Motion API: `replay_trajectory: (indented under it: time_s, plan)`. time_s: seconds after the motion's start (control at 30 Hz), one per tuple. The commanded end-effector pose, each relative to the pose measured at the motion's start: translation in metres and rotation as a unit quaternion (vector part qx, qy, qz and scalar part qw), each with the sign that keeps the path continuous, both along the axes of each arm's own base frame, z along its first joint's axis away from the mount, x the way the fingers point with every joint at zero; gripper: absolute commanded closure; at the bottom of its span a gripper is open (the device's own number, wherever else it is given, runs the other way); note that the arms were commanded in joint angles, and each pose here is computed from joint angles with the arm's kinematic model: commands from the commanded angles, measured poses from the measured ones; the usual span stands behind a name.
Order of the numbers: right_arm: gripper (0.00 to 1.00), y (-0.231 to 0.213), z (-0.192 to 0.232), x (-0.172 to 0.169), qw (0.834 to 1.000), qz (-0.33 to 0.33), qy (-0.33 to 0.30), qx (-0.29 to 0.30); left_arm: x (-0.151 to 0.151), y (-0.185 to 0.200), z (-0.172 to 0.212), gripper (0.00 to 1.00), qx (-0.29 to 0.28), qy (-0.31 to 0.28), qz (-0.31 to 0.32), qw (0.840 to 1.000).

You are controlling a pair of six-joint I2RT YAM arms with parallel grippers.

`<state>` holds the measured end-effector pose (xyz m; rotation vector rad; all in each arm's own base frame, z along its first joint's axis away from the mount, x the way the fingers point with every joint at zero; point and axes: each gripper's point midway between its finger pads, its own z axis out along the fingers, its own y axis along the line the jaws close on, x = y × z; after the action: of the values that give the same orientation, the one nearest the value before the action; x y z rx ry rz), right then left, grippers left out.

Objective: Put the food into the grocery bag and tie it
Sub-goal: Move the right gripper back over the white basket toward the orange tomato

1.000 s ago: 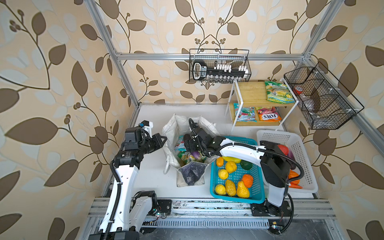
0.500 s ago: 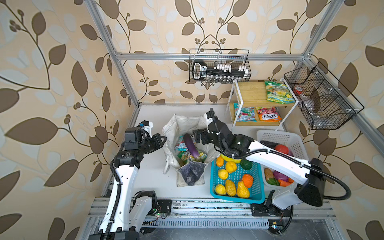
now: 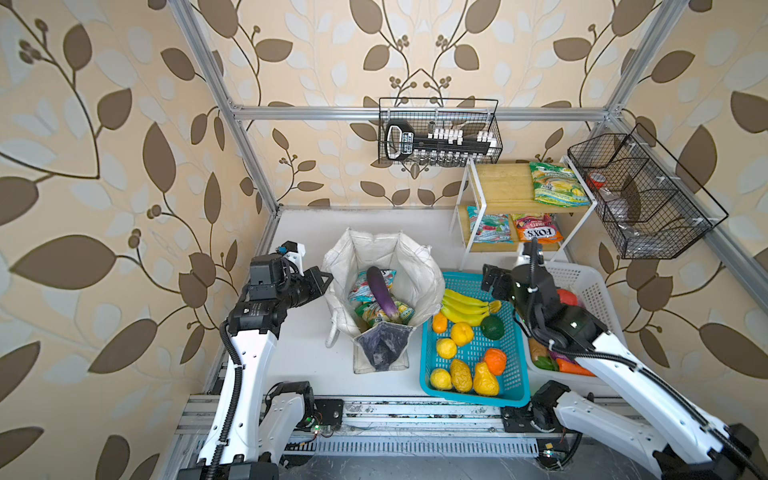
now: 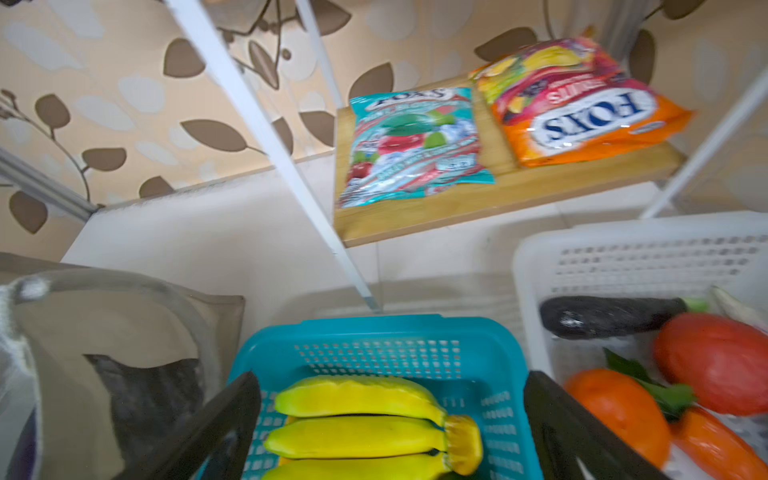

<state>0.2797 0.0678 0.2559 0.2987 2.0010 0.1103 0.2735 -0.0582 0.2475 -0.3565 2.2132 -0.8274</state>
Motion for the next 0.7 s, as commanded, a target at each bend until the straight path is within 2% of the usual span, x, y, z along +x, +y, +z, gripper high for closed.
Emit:
replay_trajectory:
  time_s: [0.0,0.17,0.37,0.47,0.67]
  plan:
    - [0.0,-0.031,0.008,-0.012,0.999,-0.036,-0.01,-0.01,0.002,-0.001,0.012,1.0,0.01,-0.031,-0.009,0.999]
    - [0.0,-0.088,-0.026,-0.024,0.987,-0.151,0.046,-0.009,0.002,0.001,0.011,1.0,0.014,-0.026,-0.006,1.0]
    - [0.0,-0.106,-0.067,-0.022,0.982,-0.153,0.1,0.047,0.003,0.0,0.01,1.0,0.011,-0.024,-0.007,1.0]
    - [0.04,-0.108,-0.083,-0.02,0.98,-0.14,0.117,0.083,0.003,0.001,0.008,1.0,0.011,-0.022,-0.006,1.0]
    - [0.04,-0.126,-0.112,-0.027,0.967,-0.179,0.153,0.095,0.003,0.001,0.01,1.0,0.013,-0.026,-0.005,1.0]
